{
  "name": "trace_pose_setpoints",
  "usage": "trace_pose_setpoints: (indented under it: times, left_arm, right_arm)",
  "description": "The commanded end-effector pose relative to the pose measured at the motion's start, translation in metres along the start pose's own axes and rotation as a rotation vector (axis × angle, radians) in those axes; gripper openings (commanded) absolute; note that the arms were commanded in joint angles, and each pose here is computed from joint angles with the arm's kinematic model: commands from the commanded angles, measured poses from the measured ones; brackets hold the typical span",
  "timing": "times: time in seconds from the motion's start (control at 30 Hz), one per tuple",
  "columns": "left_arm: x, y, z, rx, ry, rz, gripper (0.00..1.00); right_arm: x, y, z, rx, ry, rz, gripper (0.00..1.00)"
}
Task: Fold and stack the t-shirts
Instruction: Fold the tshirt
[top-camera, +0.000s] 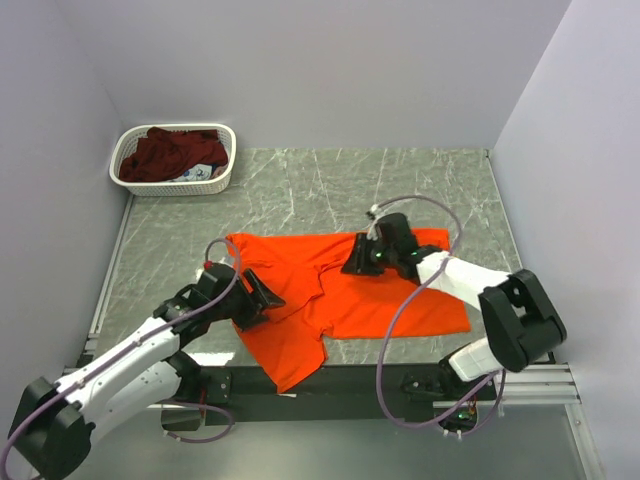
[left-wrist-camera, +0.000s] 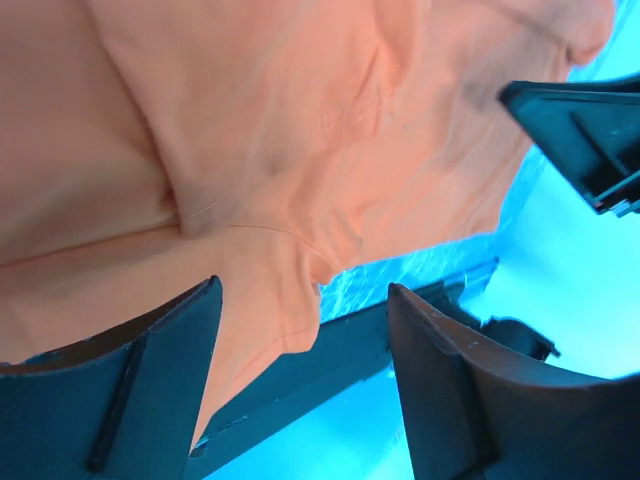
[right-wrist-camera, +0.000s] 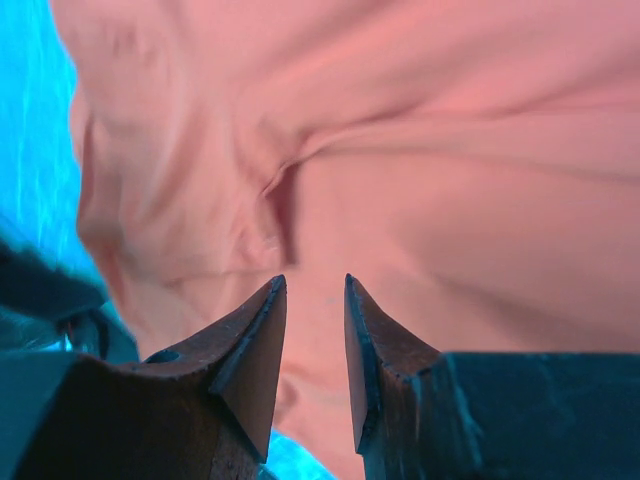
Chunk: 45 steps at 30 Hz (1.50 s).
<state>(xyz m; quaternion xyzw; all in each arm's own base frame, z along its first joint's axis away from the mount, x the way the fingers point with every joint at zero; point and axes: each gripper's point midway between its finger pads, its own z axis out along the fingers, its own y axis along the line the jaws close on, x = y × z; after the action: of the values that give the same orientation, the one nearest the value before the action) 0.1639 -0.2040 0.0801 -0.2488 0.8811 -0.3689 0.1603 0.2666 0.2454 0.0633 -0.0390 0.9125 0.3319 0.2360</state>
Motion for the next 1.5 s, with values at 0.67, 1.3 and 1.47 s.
trace_pose_setpoints:
  times: [0.67,1.3,1.47]
  left_arm:
    - [-0.215,-0.032,-0.006,-0.302,-0.398,0.254,0.78]
    - [-0.228,-0.011,0.003,-0.324,-0.404,0.296,0.79]
    - [-0.228,-0.011,0.002,-0.321,-0.406,0.296,0.79]
  right_arm:
    - [-0.094,-0.225,-0.147,0.669,-0.507,0.67,0.53]
    - [-0.097,-0.264,-0.132,0.542,-0.573,0.846,0.52]
    - [-0.091,-0.266,-0.124,0.523,-0.553,0.858,0.51]
